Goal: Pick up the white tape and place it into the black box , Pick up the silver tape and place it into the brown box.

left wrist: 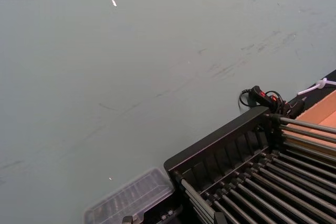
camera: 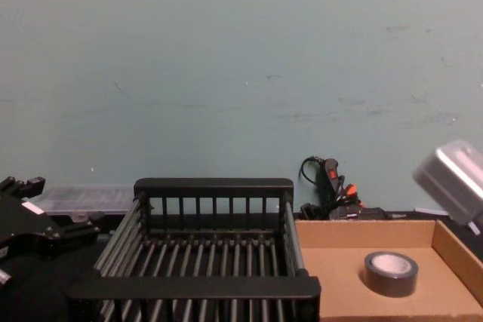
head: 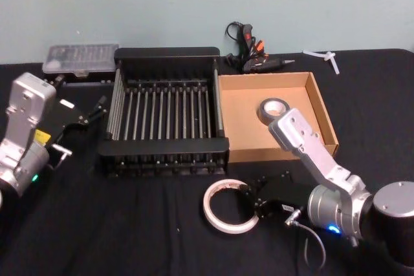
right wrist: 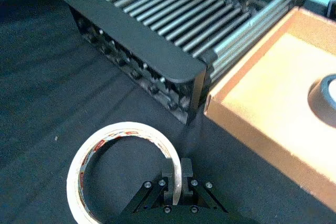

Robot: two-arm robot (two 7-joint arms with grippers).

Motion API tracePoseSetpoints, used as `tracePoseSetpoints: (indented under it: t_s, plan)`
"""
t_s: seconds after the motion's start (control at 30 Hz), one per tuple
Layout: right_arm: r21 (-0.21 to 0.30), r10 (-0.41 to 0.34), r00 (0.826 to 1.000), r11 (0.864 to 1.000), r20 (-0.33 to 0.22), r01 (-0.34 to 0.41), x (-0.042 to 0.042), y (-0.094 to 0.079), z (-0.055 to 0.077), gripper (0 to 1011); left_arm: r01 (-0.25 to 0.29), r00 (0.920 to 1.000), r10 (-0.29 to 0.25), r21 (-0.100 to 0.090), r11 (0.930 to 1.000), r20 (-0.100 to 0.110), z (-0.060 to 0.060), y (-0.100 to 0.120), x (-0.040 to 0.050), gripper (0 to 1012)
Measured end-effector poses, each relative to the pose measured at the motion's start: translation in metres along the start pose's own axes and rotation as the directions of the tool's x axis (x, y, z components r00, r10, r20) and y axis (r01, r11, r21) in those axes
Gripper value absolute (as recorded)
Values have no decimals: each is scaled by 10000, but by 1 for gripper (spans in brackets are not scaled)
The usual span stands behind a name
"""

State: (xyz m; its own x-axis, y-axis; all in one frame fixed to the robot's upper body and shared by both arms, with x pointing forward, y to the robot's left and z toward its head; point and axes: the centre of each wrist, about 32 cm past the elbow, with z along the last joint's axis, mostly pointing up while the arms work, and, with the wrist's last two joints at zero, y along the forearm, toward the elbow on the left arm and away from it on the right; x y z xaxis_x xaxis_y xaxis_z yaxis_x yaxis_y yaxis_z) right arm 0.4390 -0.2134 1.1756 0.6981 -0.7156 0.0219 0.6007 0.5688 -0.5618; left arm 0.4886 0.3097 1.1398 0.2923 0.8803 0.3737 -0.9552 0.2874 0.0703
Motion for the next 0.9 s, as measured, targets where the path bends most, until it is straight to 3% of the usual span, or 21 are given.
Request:
tracePoseSetpoints:
  t_s: [0.63,0.9]
  plan:
    - [1215,202,9962,9921,843,-304,41,-262,267,98,0,10000,0,0,10000,1,0,0,0,1001]
    - [1752,165,9908,9837,1344,-401,99,-332,412,98,0,10000,0,-1,10000,1,0,0,0,1001]
